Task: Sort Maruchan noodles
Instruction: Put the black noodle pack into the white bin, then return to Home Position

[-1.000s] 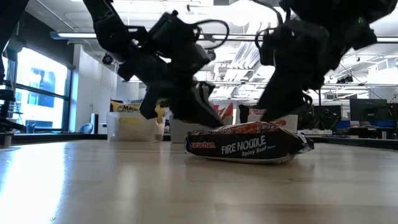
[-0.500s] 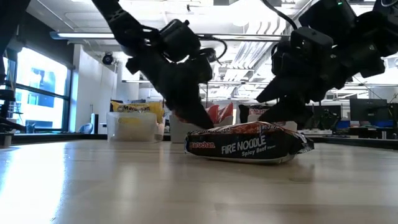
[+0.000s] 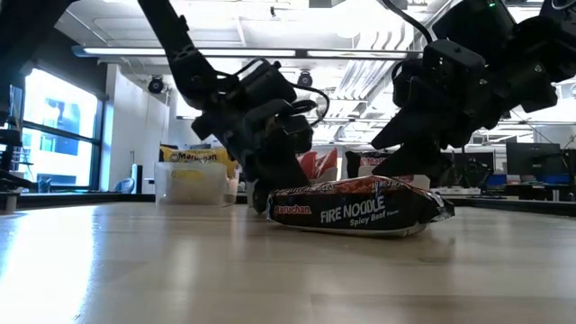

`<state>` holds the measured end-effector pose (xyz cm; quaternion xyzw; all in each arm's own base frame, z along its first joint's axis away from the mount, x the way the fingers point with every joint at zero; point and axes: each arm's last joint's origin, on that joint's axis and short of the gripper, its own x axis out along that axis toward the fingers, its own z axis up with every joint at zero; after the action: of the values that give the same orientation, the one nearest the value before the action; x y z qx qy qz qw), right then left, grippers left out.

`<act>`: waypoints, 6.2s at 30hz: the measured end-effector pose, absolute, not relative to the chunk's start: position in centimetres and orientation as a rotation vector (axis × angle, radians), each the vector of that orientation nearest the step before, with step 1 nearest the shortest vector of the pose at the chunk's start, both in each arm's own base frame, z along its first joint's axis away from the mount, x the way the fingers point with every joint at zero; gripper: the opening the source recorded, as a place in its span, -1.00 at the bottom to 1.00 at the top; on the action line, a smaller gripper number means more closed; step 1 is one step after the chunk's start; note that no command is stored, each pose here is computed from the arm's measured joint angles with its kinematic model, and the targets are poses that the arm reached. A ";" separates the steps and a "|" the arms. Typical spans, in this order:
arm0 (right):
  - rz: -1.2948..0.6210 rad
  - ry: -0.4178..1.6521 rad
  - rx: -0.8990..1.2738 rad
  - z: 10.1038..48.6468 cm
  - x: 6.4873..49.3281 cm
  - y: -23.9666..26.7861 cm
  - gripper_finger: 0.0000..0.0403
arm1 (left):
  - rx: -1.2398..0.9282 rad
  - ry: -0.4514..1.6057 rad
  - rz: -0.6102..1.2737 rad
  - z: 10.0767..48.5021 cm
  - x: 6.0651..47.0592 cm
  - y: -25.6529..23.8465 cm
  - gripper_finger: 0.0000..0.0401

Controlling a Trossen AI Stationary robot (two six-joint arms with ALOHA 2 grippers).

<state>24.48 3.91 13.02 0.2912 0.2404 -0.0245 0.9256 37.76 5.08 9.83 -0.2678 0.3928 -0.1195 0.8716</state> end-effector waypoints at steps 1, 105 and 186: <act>-0.051 0.493 0.598 13.0 24.5 3.9 0.15 | -0.552 0.804 -0.251 9.7 37.9 5.1 -0.16; 0.031 0.781 0.592 16.5 32.2 7.9 -0.50 | -0.044 0.429 -0.415 18.7 29.4 4.4 -0.74; -0.191 1.351 -0.162 25.0 23.7 -18.8 0.02 | -0.050 0.152 -0.186 15.6 19.8 3.8 -0.93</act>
<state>23.67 -18.85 24.95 -0.0749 0.6235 -0.0883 0.7732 19.82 3.77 15.65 -0.0250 0.0757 -0.0926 0.9925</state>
